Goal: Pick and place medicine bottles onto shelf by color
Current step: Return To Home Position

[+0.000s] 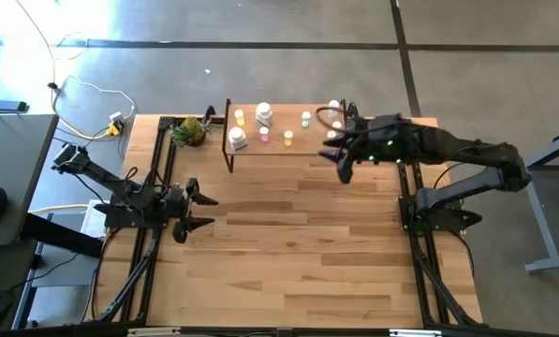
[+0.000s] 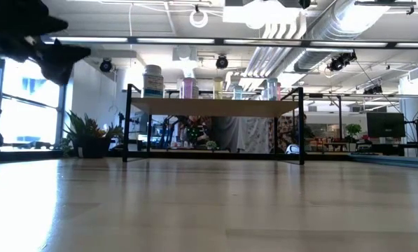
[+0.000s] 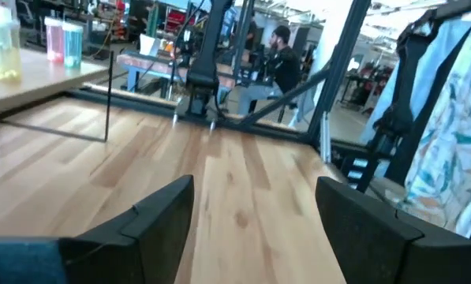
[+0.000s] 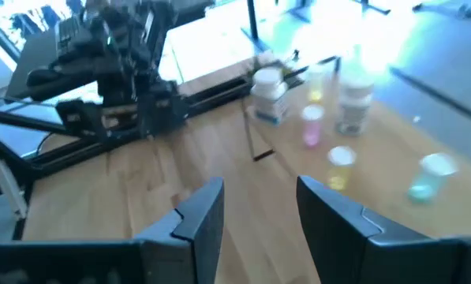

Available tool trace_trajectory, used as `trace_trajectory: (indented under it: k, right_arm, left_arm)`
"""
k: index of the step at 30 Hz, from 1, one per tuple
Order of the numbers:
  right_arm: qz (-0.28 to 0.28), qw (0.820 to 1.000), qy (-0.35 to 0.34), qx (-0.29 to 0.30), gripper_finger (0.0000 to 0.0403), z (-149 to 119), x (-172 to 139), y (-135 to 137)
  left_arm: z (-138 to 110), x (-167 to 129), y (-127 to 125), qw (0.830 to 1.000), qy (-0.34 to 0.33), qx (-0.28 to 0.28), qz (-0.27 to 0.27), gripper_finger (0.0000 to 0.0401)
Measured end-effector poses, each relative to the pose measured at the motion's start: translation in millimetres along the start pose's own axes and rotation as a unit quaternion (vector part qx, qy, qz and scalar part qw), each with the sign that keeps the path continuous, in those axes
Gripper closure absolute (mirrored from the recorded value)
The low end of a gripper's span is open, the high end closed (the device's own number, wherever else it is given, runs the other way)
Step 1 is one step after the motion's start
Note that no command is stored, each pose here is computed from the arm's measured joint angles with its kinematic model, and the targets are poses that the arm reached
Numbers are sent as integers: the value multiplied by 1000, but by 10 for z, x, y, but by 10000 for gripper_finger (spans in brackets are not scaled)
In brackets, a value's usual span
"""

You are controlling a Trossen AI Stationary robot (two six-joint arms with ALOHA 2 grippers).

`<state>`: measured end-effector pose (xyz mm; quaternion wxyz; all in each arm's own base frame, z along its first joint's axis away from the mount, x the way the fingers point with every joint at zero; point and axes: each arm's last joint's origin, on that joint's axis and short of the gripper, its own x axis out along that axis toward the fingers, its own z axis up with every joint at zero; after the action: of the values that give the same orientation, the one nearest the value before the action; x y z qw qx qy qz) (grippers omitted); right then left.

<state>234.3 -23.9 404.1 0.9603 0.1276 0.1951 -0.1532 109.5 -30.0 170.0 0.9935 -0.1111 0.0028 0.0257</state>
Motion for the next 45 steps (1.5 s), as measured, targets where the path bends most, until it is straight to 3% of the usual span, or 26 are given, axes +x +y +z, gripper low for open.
trace_trajectory:
  k: [8, 12, 18, 25, 36, 45]
  right_arm:
    - [-39, 996, -78, -20, 251, 33, -852, -257]
    - [-43, 992, -113, -19, 251, -216, -1117, -322]
    - [-25, 985, -171, 21, 251, -963, -968, -468]
    - [14, 985, -166, 36, 251, -1658, -723, -575]
    - [45, 987, -145, 53, 251, -2328, -411, -650]
    - [65, 987, -129, 75, 251, -2640, -287, -680]
  left_arm:
    - [-87, -3, 85, 999, 35, 14, 33, 146]
    - [-79, 6, 121, 998, 31, 14, 53, 146]
    - [-74, 11, 158, 995, 30, 51, 77, 146]
    - [-75, 11, 158, 995, 31, 59, 78, 146]
    - [-74, 11, 158, 995, 31, 58, 78, 146]
    - [-74, 11, 158, 995, 31, 58, 78, 146]
